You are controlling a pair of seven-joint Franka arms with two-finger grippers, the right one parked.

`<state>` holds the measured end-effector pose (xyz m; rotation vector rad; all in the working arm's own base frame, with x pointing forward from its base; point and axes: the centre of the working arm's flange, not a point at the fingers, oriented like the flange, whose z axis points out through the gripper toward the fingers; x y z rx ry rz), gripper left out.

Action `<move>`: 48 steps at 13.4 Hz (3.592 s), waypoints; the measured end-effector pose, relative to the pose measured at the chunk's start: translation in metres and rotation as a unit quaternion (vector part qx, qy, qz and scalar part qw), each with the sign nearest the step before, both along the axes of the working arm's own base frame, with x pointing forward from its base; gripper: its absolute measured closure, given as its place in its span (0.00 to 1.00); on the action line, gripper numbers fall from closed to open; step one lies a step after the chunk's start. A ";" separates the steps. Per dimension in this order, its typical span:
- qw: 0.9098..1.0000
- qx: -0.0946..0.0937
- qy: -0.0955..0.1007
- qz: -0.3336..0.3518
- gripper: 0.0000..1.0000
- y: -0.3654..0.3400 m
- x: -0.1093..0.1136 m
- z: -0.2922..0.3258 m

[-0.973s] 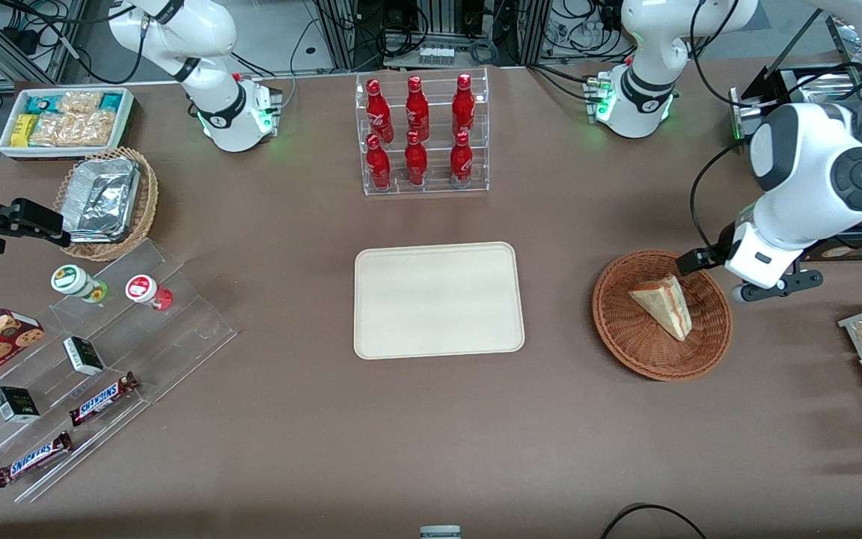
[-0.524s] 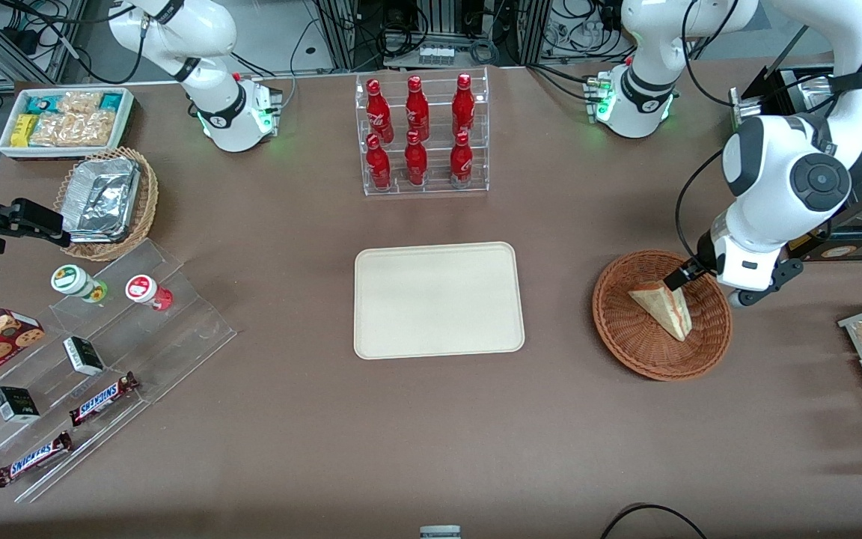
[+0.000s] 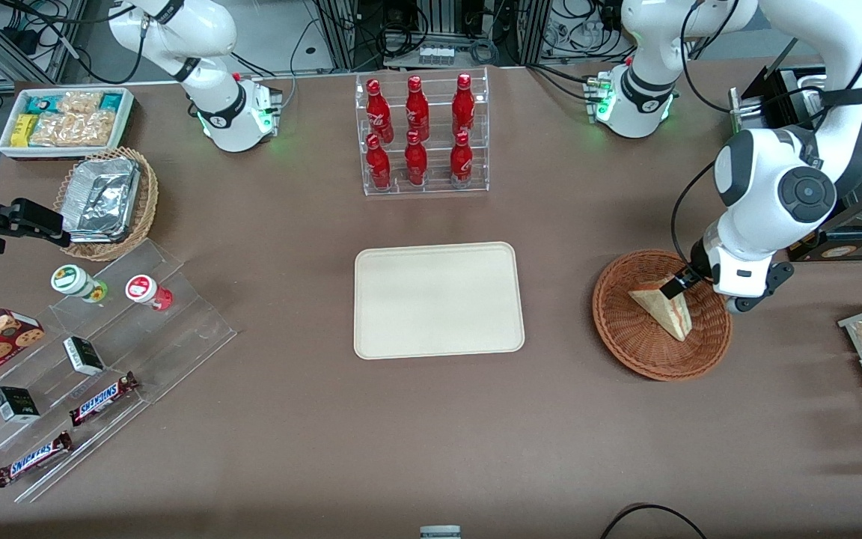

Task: Place sandwich from basket to tray
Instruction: 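Lower the open left gripper around the wrapped sandwich in the basket, then close the left gripper on the sandwich and lift it, then carry the sandwich with the left gripper over the cream tray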

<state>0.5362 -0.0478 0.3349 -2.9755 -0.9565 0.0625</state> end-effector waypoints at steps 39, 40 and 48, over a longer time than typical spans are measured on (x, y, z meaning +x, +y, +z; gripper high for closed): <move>0.980 0.011 0.048 -0.195 0.85 -0.175 -0.006 0.047; 0.976 0.011 0.048 -0.210 0.85 -0.194 -0.007 0.047; 0.956 -0.028 0.058 -0.286 0.85 -0.341 -0.015 0.022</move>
